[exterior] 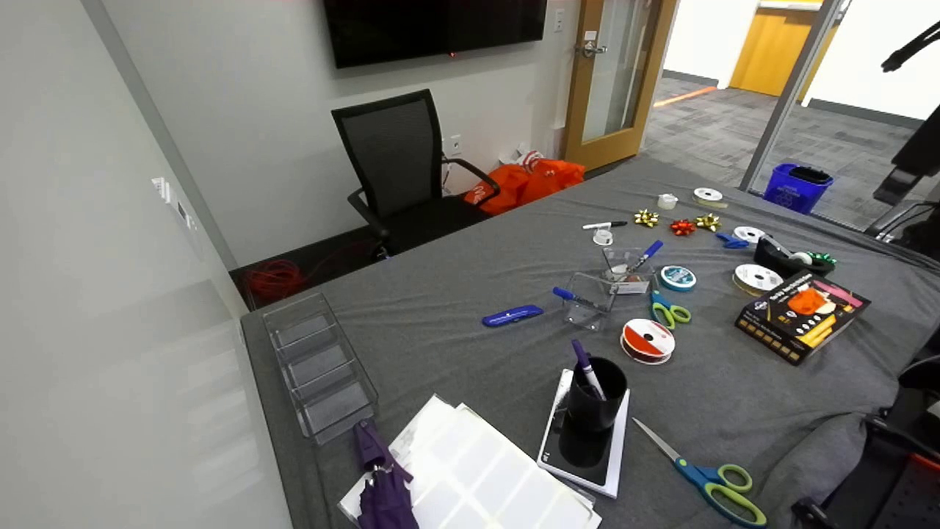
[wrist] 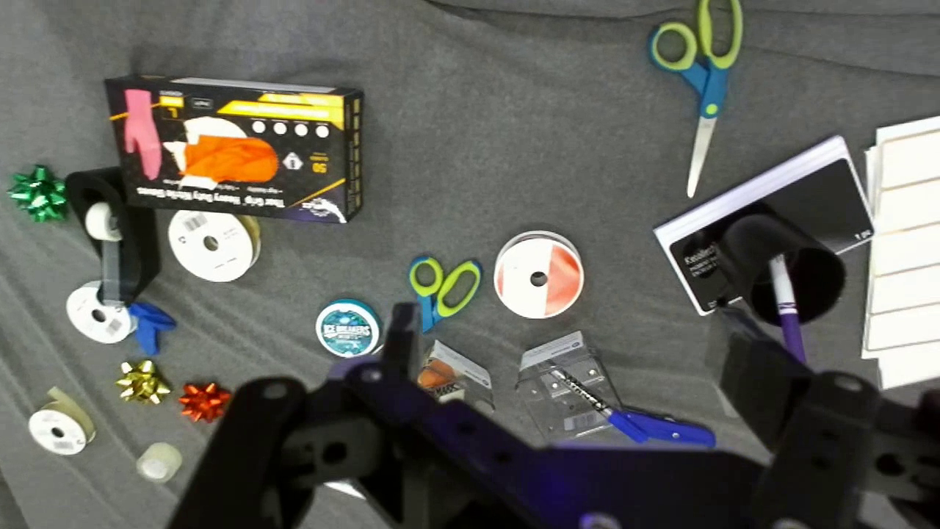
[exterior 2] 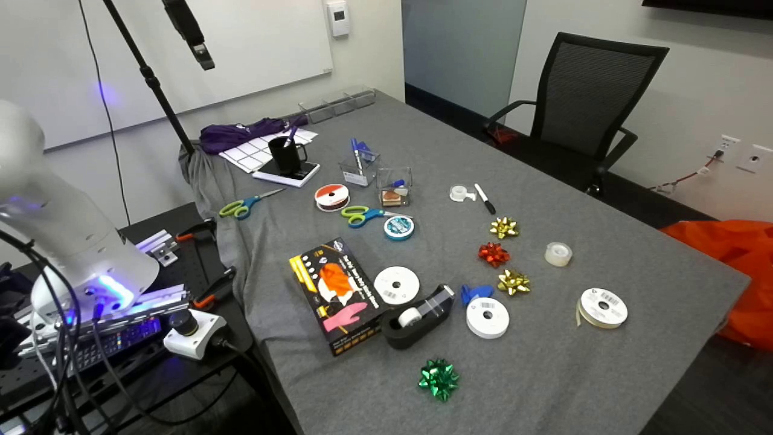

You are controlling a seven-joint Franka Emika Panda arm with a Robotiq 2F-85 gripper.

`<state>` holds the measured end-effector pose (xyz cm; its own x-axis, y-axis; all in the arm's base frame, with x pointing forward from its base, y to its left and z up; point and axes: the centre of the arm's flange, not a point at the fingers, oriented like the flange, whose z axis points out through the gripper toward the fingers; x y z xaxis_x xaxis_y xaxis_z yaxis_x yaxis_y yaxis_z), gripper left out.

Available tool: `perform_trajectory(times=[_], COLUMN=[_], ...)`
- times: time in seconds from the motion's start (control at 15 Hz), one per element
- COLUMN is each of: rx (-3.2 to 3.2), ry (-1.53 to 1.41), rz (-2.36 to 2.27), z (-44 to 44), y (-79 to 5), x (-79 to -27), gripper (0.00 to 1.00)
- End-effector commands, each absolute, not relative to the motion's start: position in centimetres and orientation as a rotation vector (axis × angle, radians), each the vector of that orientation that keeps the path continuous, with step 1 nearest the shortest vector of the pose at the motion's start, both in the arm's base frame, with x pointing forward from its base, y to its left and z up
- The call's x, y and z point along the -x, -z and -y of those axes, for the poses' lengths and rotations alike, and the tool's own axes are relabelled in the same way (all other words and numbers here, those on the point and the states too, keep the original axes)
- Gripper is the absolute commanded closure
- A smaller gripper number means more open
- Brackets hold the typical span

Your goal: Remove the marker from the cup

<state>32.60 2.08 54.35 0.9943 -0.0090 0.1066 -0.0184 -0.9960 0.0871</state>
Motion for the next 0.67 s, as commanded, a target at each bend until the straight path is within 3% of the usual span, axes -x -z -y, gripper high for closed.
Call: perform_trajectory(times=[0.0, 0.6], rx=[-3.121, -3.224], ry=[-0.176, -0.257], rz=[0.124, 0.401], z=[-5.8, -13.7], y=[-51.3, -43.8], x=[-36.9, -42.6], gripper=[0.00, 0.00])
